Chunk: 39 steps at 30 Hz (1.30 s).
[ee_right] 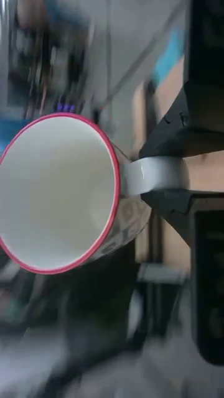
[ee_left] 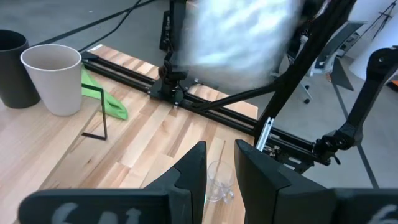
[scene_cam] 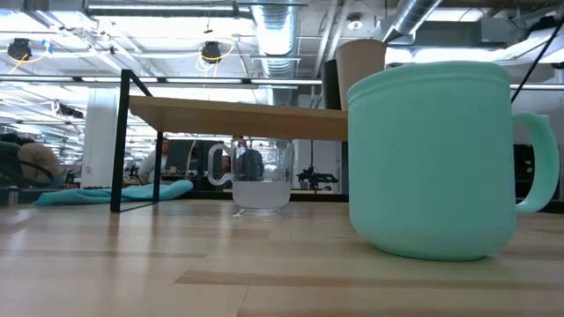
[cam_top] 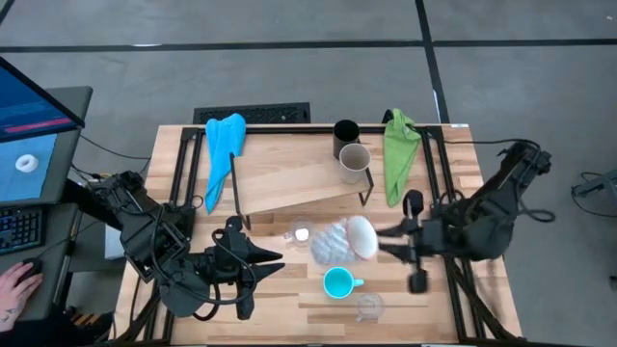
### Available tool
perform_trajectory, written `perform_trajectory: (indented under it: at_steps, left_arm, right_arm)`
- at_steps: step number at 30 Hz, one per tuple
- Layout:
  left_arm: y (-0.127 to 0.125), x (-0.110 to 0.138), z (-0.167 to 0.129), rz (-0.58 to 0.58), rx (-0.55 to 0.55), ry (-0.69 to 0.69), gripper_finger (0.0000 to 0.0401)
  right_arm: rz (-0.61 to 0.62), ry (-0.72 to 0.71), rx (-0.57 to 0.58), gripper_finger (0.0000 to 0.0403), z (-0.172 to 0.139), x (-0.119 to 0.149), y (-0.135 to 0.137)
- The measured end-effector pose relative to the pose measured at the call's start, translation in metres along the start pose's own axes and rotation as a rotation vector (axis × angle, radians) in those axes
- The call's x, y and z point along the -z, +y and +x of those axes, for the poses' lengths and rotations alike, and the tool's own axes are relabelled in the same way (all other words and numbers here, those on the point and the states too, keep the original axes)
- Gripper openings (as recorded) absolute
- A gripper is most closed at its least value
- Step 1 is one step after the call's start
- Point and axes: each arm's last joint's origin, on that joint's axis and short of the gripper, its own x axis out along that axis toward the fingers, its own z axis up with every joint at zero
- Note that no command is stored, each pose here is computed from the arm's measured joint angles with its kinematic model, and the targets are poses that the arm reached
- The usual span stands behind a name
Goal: Stack small to large cups/mugs on shelf
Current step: Put the gray patterned mug on the shelf
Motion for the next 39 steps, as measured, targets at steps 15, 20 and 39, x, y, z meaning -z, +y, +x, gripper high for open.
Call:
perform_trajectory:
  at_steps: [15, 20, 39]
  left_arm:
    - [0.000, 0.000, 0.000, 0.026, -0.017, -0.016, 0.0073]
    - [0.001, -0.001, 0.000, 0.035, -0.021, -0.020, 0.0073]
    - [0.005, -0.005, 0.002, 0.037, -0.114, -0.103, 0.0073]
  right_arm:
    - [0.130, -0.523, -0.652, 0.0073, -0.031, -0.054, 0.009]
    - [0.126, -0.663, -0.818, 0.0073, -0.038, -0.061, 0.011]
    - [0.102, -0.279, -0.162, 0.0073, -0.017, -0.035, 0.003]
